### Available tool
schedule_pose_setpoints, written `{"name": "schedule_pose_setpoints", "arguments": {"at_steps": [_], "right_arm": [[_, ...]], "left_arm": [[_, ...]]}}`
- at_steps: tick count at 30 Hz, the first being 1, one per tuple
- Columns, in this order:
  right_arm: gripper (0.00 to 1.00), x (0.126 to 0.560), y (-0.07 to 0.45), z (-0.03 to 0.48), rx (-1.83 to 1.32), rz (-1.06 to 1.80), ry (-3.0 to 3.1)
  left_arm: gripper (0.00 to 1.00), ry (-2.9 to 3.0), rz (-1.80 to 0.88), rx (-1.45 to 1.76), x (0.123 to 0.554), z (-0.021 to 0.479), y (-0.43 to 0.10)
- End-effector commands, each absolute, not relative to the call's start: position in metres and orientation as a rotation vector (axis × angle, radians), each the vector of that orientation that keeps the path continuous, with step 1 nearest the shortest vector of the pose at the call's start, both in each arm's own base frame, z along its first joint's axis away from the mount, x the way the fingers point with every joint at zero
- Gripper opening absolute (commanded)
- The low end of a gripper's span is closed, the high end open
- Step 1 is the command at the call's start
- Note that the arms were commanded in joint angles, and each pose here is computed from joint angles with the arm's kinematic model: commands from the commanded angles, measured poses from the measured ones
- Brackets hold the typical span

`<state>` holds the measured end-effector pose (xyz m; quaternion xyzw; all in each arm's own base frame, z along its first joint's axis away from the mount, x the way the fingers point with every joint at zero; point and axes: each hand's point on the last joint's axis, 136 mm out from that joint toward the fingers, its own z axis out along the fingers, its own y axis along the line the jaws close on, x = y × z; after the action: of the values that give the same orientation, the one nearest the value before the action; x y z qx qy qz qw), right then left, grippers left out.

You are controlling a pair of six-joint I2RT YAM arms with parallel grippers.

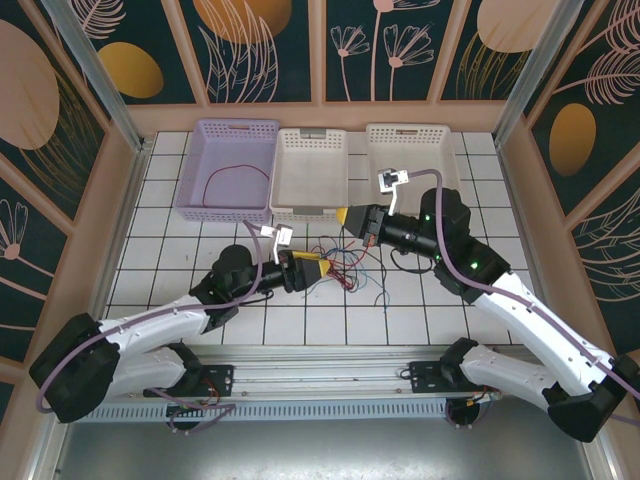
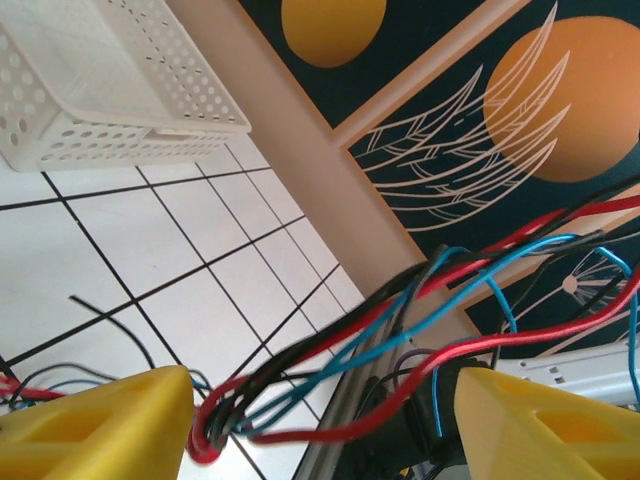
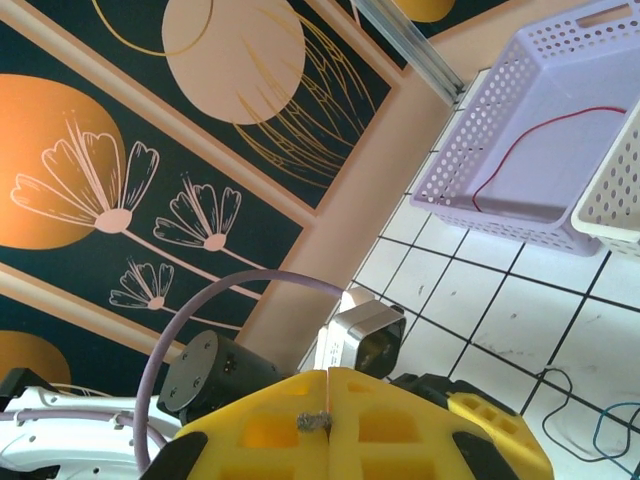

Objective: Untangle the cables

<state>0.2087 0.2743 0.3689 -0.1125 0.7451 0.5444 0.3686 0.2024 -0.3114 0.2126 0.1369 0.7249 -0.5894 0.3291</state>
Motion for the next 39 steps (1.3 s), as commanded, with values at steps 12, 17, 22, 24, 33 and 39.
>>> {"name": "schedule_pose_setpoints", "arguments": {"at_steps": [12, 17, 22, 24, 33, 39], "right_arm": [[0.00, 0.207, 0.277, 0.374, -0.293, 1.431, 1.869], [0.00, 0.209, 0.276, 0.368, -0.282, 1.414, 1.886], [0.00, 0.212, 0.272, 0.361, -0.262, 1.382, 1.905], [0.00, 0.213, 0.271, 0.360, -0.253, 1.378, 1.907], [0.00, 0.216, 0.264, 0.343, -0.221, 1.353, 1.952], [0.42, 0.216, 0.253, 0.324, -0.197, 1.291, 1.993]], "left_arm": [[0.41, 1.840, -1.564, 0.418, 0.197, 0.226, -0.321], [0.29, 1.853, -1.563, 0.422, 0.197, 0.224, -0.322], [0.13, 1.854, -1.568, 0.430, 0.195, 0.223, -0.322], [0.05, 1.848, -1.569, 0.427, 0.194, 0.223, -0.321], [0.00, 1.813, -1.557, 0.368, 0.195, 0.225, -0.310], [0.00, 1.756, -1.539, 0.289, 0.200, 0.237, -0.298]]}}
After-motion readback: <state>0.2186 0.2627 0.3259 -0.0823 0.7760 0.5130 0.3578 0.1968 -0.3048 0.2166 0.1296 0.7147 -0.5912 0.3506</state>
